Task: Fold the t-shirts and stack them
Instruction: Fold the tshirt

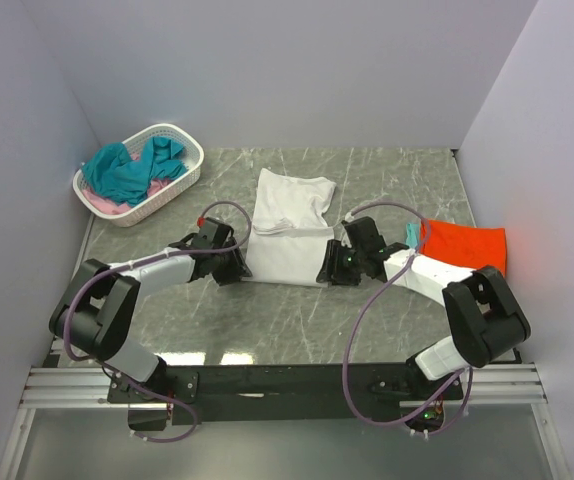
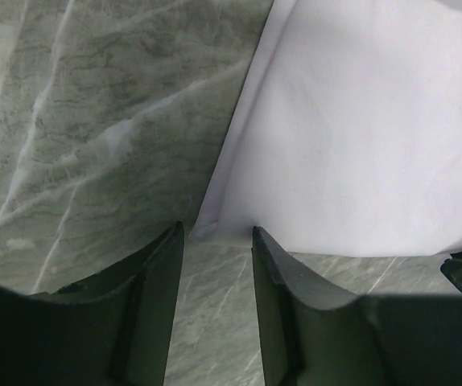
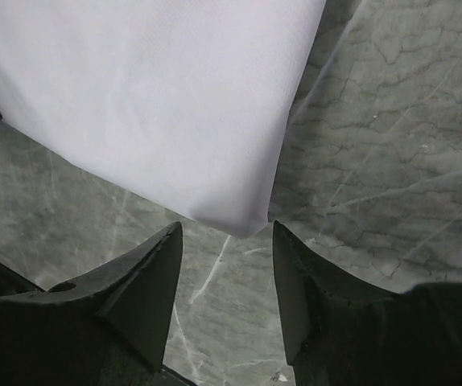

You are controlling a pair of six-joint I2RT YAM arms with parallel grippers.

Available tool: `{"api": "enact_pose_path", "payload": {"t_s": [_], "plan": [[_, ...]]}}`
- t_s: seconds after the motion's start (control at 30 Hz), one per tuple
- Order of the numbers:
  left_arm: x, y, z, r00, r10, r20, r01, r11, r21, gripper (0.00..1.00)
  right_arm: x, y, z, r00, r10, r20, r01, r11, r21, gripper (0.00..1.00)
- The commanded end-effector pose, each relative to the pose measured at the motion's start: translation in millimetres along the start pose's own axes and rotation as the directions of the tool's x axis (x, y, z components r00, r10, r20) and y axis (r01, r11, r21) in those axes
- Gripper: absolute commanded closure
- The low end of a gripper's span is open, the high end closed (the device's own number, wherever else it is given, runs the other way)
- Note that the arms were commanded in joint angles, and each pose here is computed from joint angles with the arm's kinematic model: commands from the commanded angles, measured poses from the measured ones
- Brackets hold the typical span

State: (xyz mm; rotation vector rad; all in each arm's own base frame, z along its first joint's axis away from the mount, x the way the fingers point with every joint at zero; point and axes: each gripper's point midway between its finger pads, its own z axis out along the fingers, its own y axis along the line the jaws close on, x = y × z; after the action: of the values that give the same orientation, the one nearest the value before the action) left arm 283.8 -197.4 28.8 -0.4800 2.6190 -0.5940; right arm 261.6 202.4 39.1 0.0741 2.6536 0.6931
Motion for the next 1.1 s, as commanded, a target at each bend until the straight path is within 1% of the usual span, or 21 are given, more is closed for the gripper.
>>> {"api": "enact_pose_path", "payload": {"t_s": [0.0,0.1,0.17,0.23,0.3,0.37,0.4,0.43,0.47,0.5,0.53,0.57,0.6,0.73,0.83,0.87,0.9,0.93,0.97,1.03,1.07], "plan": [[2.8,-2.3,2.9,1.0,-0.002,0.0,0.002,1.0,0.017,0.56,2.3,0.0,3.9,1.0,-0.003,0.002,0.003,1.0,-0.011,0.45],[7.7,1.5,7.6,1.0,-0.007,-0.018,0.007,1.0,0.008,0.63,7.2,-5.0,6.6,1.0,0.002,-0.013,-0.002,1.0,0.005,0.49],[9.2,3.9,10.2,1.0,-0.007,-0.019,0.007,1.0,0.001,0.64,11.2,-7.5,8.9,1.0,0.005,-0.023,-0.005,1.0,0.006,0.5],[9.4,7.4,13.4,1.0,-0.009,-0.019,0.008,1.0,-0.016,0.7,12.9,-9.3,11.8,1.0,0.002,-0.027,-0.002,1.0,0.01,0.5],[10.3,9.4,14.2,1.0,-0.008,-0.022,0.007,1.0,-0.025,0.74,13.1,-9.8,13.9,1.0,0.002,-0.029,-0.001,1.0,0.007,0.56],[9.3,8.7,14.4,1.0,-0.006,-0.016,0.005,1.0,-0.02,0.75,13.5,-10.1,17.0,0.999,0.002,-0.032,-0.002,1.0,0.003,0.59],[9.2,9.9,15.1,1.0,-0.006,-0.014,0.005,1.0,-0.025,0.8,13.3,-9.4,18.0,0.999,-0.003,-0.032,0.003,1.0,0.0,0.6],[7.2,11.4,16.5,1.0,-0.008,-0.008,0.007,0.999,-0.039,0.93,13.2,-9.7,20.6,0.999,-0.008,-0.036,0.008,1.0,-0.001,0.68],[7.4,11.9,18.3,1.0,-0.008,-0.011,0.007,0.999,-0.042,0.99,12.5,-8.7,21.2,0.999,-0.006,-0.036,0.006,1.0,-0.005,0.73],[7.5,12.9,19.4,1.0,-0.01,-0.01,0.009,0.999,-0.047,0.99,13.5,-7.8,21.0,0.999,-0.007,-0.039,0.006,1.0,-0.012,0.85],[7.7,12.6,19.9,1.0,-0.003,-0.011,0.003,0.999,-0.042,0.99,12.9,-5.5,20.5,0.999,-0.012,-0.036,0.011,1.0,-0.025,0.92],[5.6,9.6,19.2,1.0,-0.005,-0.001,0.005,1.0,-0.028,0.99,12.3,-3.5,19.2,0.999,-0.014,-0.034,0.013,0.999,-0.036,0.97],[5.1,8.7,18.8,1.0,-0.007,0.004,0.008,1.0,-0.023,0.99,12.3,1.9,15.1,0.999,-0.022,-0.031,0.02,0.998,-0.061,1.0],[6.4,9.2,7.2,1.0,-0.007,0.027,0.007,1.0,0.002,0.99,15.4,3.0,0.5,0.998,-0.057,-0.034,0.055,0.997,-0.058,1.0],[4.9,9.3,-8.6,0.998,-0.012,0.058,0.011,1.0,0.013,0.99,18.4,10.1,-14.1,0.995,-0.09,-0.036,0.086,0.992,-0.09,1.0],[1.6,4.2,-18.3,0.997,-0.012,0.079,0.009,0.999,0.036,0.99,25.1,10.0,-19.1,0.994,-0.092,-0.059,0.086,0.992,-0.091,1.0],[3.7,6.0,-24.6,0.997,-0.011,0.078,0.008,0.999,0.031,0.99,26.3,16.1,-27.6,0.993,-0.106,-0.053,0.099,0.988,-0.115,1.0],[6.0,6.2,-29.5,0.997,-0.012,0.081,0.009,0.999,0.033,0.99,33.7,16.7,-34.0,0.99,-0.117,-0.079,0.107,0.987,-0.122,1.0],[0.5,-1.2,-43.4,0.993,-0.011,0.116,0.004,0.998,0.066,0.99,34.6,25.4,-45.8,0.989,-0.132,-0.069,0.12,0.98,-0.16,1.0],[2.9,-2.8,-58.0,0.991,-0.009,0.13,-0.001,0.997,0.076,0.99,39.8,34.5,-59.8,0.984,-0.165,-0.069,0.149,0.968,-0.201,1.0],[-2.3,-10.8,-73.8,0.986,-0.011,0.167,-0.009,0.993,0.118,0.99,48.7,38.7,-69.1,0.98,-0.173,-0.102,0.146,0.962,-0.23,1.0]]}}
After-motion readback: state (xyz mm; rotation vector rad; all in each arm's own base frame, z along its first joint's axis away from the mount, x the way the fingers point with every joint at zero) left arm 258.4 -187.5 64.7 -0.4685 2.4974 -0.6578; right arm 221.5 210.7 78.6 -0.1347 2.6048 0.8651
